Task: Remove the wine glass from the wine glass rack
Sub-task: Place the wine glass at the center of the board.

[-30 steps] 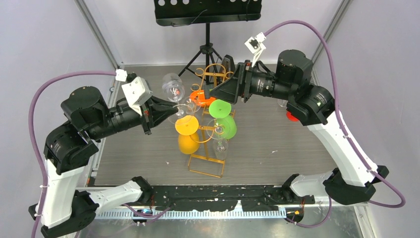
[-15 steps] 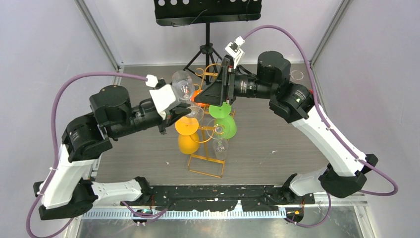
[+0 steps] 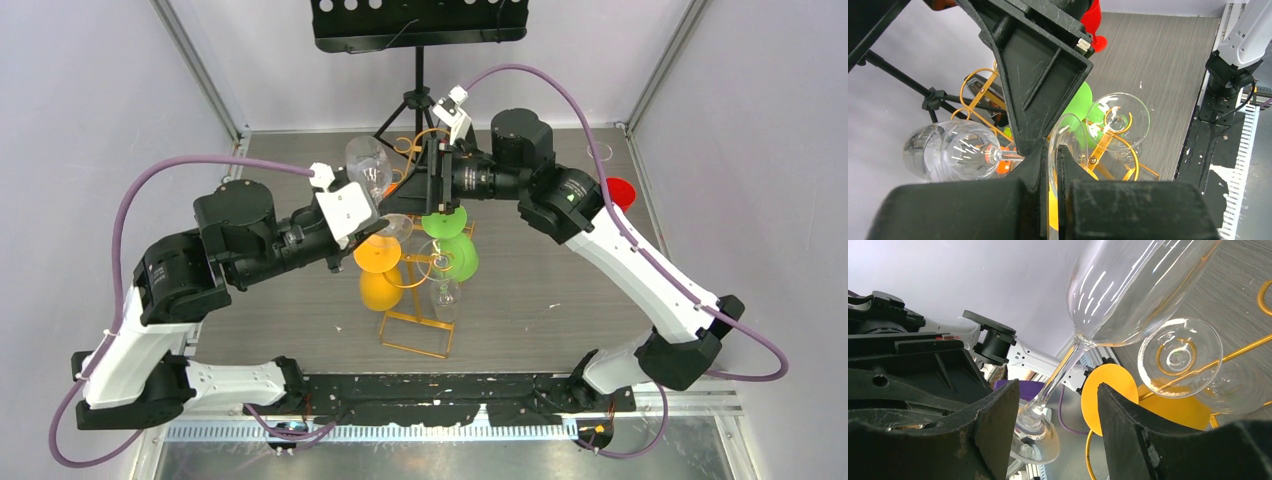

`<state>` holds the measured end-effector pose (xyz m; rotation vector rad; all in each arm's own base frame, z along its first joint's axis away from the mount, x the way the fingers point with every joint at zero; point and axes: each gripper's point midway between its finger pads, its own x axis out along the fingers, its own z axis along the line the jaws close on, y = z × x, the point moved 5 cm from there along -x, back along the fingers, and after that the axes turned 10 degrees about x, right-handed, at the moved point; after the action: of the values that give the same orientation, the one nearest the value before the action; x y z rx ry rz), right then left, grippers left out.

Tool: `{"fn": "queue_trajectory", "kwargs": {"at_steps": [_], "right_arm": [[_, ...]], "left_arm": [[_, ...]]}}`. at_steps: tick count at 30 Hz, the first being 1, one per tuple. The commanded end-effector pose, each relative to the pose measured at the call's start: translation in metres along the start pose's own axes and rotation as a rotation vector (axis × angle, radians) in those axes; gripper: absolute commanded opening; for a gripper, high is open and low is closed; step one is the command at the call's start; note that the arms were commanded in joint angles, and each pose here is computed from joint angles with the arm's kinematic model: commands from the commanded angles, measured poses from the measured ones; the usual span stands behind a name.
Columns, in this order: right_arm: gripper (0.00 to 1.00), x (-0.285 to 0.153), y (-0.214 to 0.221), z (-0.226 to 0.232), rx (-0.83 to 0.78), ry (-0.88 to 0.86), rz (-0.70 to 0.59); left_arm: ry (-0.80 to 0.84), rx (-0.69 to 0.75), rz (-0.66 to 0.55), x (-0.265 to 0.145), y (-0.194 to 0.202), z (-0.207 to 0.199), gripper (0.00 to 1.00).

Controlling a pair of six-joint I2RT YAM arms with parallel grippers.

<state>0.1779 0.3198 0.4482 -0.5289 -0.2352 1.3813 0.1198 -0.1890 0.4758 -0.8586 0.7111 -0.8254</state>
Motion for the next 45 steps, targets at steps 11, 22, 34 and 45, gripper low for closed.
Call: {"fn": "queue_trajectory", "kwargs": {"at_steps": [11,22,34,45], "right_arm": [[0.62,0.016,0.009,0.008,0.026,-0.072,0.041],[0.42,0.022,0.013,0.005,0.048,-0.092,0.056],[0.14,0.02,0.016,0.007,0.045,-0.117,0.062],[0.06,0.001,0.018,0.015,-0.007,-0.129,0.015]], "left_arm": [[-0.099,0.059,-0.062,0.006,-0.015,0.013,0.0],[-0.1,0.059,-0.052,0.01,-0.011,0.011,0.0],[-0.06,0.046,-0.04,0.007,-0.007,0.004,0.0],[-0.01,-0.022,-0.04,0.004,-0.006,-0.005,0.1]]}}
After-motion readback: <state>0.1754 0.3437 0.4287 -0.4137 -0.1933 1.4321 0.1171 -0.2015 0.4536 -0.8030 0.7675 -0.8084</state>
